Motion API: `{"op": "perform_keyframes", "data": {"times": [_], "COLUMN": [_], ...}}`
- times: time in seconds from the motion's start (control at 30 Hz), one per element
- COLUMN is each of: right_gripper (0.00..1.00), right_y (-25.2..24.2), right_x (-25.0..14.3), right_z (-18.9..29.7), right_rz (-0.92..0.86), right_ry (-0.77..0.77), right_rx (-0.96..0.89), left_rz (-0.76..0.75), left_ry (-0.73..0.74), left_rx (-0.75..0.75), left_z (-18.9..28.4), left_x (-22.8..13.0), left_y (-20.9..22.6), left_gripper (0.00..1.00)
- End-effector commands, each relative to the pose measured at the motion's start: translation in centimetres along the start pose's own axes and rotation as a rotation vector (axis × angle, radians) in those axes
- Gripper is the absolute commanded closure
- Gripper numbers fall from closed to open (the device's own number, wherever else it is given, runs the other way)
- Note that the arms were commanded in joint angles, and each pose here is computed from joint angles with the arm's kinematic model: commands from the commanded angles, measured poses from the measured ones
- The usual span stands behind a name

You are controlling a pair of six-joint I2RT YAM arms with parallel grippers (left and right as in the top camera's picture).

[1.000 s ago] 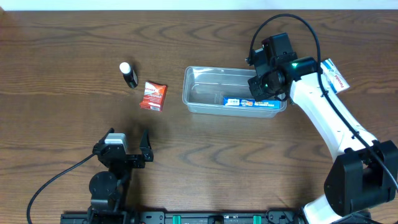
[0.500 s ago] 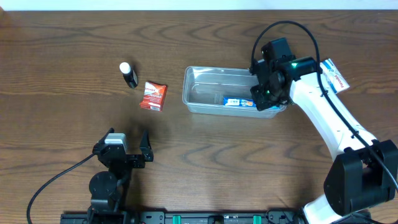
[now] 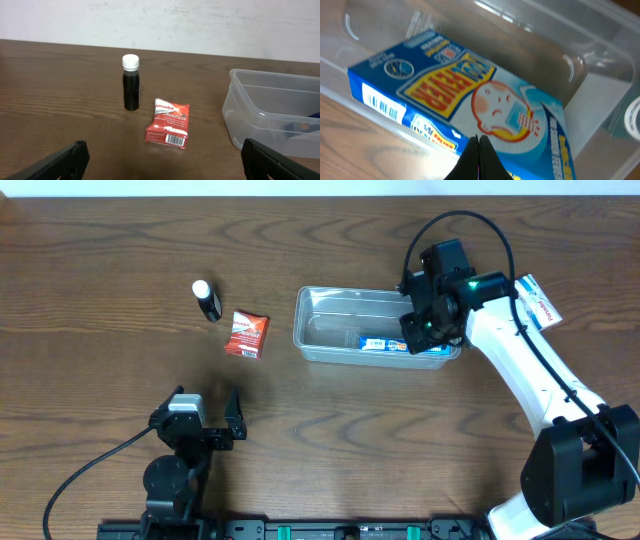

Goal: Pack container
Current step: 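Release the blue box flat in the container and raise the right gripper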

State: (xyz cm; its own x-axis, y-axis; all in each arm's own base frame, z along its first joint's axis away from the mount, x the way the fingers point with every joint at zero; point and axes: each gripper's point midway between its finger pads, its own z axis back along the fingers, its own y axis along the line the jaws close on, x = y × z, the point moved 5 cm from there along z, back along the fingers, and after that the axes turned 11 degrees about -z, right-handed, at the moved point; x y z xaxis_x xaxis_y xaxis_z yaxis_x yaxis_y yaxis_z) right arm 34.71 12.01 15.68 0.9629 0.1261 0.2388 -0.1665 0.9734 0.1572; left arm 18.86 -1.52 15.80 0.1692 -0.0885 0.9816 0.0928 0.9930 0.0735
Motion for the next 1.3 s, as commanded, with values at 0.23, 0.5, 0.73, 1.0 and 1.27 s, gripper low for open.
{"op": "perform_keyframes", "data": {"times": [0.23,0.5,0.73,1.0,1.27], "right_gripper": [0.99,0.99,0.99,0.99,0.87], "right_y": [-1.0,-1.3,-1.4,-1.5,-0.7], "right_x": [0.8,-2.1,-2.5,0.2,1.5], "right_z": [-0.2,-2.4,-1.9,-0.2,3.4], "right_rz": [-0.039,-0.075,-0.07,-0.038,0.213], "right_ry": [-0.029,0.07,0.096,0.003,-0.02], "right_rx": [0.01,0.003,0.009,0.063,0.076], "left_rz": [-0.013,-0.013,-0.013,-0.013,-0.013], "left_ry": [0.03,0.03,0.03,0.03,0.03], "left_rx": [-0.012,-0.011,-0.012,-0.012,-0.011], "left_z": [-0.3,-0.3,-0.3,-0.3,-0.3], "left_x": [-1.2,-1.2,-1.2,-1.2,-1.2], "left_y": [-0.2,-0.2,-0.2,-0.2,-0.2], "left_gripper": [0.02,0.02,0.02,0.02,0.02]}}
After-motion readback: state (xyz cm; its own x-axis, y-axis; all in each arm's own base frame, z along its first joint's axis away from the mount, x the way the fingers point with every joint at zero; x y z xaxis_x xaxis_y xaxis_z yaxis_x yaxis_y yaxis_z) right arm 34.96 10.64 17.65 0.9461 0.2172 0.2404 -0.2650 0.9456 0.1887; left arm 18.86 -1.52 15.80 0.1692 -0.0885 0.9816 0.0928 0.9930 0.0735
